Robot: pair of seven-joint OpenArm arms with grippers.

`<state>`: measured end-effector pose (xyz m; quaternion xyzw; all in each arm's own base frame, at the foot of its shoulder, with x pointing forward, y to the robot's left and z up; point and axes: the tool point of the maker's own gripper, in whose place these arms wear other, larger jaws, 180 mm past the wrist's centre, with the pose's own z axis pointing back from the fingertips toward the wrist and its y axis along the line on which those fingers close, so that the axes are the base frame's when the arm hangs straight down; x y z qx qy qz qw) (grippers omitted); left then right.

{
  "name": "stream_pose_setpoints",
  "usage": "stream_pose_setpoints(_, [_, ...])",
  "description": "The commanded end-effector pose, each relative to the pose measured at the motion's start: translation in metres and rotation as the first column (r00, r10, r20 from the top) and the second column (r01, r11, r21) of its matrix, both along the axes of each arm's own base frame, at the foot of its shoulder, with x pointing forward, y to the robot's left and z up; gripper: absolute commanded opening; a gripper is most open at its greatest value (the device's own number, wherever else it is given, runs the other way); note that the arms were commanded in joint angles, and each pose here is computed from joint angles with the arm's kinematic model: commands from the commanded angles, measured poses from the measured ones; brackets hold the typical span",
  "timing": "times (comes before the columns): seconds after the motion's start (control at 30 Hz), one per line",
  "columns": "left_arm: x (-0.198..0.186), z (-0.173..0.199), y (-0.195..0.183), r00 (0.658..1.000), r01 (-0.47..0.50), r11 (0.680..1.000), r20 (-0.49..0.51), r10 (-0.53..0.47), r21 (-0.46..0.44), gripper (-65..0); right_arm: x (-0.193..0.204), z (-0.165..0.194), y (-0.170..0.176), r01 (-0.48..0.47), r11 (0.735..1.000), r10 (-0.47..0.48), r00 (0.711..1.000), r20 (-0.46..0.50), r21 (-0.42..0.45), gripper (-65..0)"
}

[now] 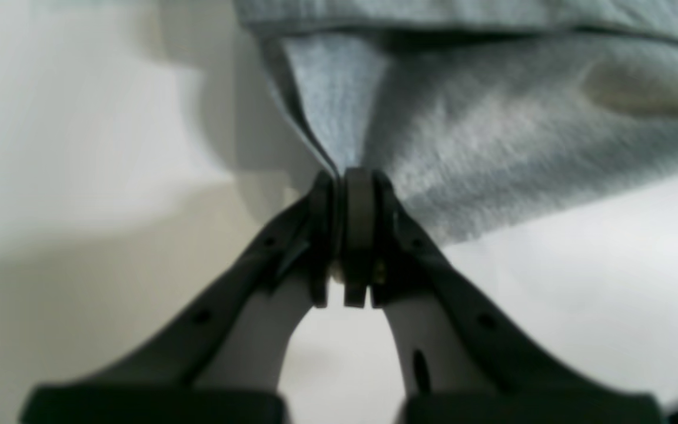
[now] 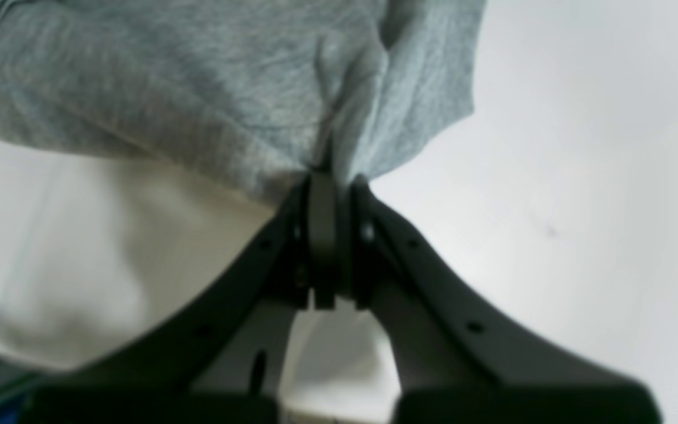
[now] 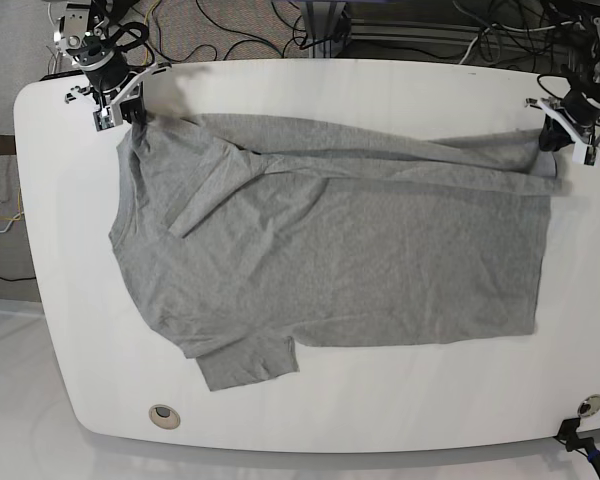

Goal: Fold the T-shirt properly
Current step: 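Grasp the folded edge again with both grippers and pull it back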

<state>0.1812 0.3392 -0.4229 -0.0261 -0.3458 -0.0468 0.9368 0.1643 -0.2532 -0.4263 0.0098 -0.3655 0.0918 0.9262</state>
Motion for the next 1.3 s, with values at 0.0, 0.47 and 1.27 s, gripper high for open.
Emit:
stream_pose_setpoints(0.0, [-0.017, -0.002, 0.016, 0.998, 0.013, 0.999, -0.069, -0.009, 0.052, -65.0, -0.011, 0.01, -0.016, 0.006, 0.998, -0.007, 1.0, -0.017, -0.057, -65.0])
stream_pose_setpoints(0.47, [-0.067, -0.008, 0.03, 0.981, 0.074, 0.992, -0.188, -0.055, 0.099, -65.0, -0.038, 0.011, -0.005, -0.005, 0.999, 0.002, 0.999, -0.053, -0.049, -65.0])
stream_pose_setpoints(1.27, [-0.034, 0.039, 0.045, 0.981, 0.15, 0.962, -0.157, -0.116, 0.227, -33.7, -0.018, 0.047, -0.019, 0.023, 0.995, -0.018, 0.998, 0.053, -0.1, -35.1])
